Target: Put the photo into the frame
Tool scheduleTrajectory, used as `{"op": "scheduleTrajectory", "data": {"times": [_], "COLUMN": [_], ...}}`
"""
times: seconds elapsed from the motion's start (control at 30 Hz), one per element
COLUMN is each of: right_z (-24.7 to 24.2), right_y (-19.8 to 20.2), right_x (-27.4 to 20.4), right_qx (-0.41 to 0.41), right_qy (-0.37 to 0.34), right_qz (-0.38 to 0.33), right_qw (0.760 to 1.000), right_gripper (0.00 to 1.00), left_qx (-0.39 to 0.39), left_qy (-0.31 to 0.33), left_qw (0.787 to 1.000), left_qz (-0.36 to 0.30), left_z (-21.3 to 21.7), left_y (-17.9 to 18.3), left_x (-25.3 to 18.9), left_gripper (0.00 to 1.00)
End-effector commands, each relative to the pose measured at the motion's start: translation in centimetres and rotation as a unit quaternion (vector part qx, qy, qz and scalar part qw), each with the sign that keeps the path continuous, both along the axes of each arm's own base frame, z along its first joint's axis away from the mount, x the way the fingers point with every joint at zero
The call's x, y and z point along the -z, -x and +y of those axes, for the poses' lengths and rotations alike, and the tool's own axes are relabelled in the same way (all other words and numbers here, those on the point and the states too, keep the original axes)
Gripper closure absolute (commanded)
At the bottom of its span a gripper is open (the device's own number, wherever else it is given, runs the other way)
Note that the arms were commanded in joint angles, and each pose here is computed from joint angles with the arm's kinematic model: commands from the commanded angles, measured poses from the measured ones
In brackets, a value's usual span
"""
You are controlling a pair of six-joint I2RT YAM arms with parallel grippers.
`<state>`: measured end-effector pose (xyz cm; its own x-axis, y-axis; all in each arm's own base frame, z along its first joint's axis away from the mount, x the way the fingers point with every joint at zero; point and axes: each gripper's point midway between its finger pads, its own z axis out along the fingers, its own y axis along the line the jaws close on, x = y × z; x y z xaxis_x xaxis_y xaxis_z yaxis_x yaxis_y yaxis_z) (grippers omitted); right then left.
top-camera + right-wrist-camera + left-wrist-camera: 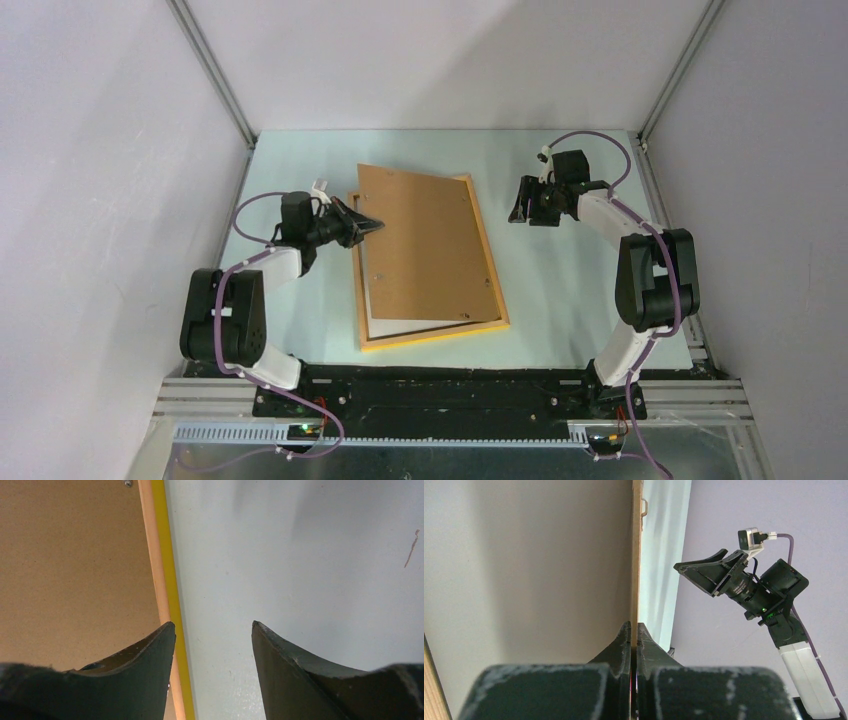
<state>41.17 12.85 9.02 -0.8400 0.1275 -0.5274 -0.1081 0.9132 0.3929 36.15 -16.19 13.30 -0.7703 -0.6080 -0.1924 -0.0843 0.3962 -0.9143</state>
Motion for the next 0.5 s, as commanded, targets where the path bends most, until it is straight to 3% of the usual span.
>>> {"op": "scheduleTrajectory", "data": {"times": [0.0, 0.17, 0.23, 0.47], "right_z": [0.0, 0.1, 0.1, 0.1], "right_y": [-0.4, -0.4, -0.4, -0.3], "right_x": [-1.1, -1.2, -1.2, -1.2], "right_qx": [-0.008, -0.009, -0.009, -0.01], "right_qy": [-0.002, -0.003, -0.003, -0.003], "right_qz": [-0.024, -0.025, -0.025, -0.024], "right_qw": [1.0, 1.0, 1.0, 1.0], "right_gripper": [0.38, 0.38, 0.38, 0.38], "left_qx": [0.018, 0.009, 0.005, 0.003], "left_qy": [0.011, 0.0, -0.007, -0.027], "left_qw": [0.999, 0.999, 0.999, 0.999], "left_qz": [-0.042, -0.042, -0.039, -0.023], "left_z": [-0.7, -0.4, -0.2, 0.1], "left_y": [-0.5, -0.3, -0.3, -0.5], "left_x": [-2.2, -1.6, -1.3, 0.0], "left_gripper": [1.0, 0.94, 0.82, 0.55]}}
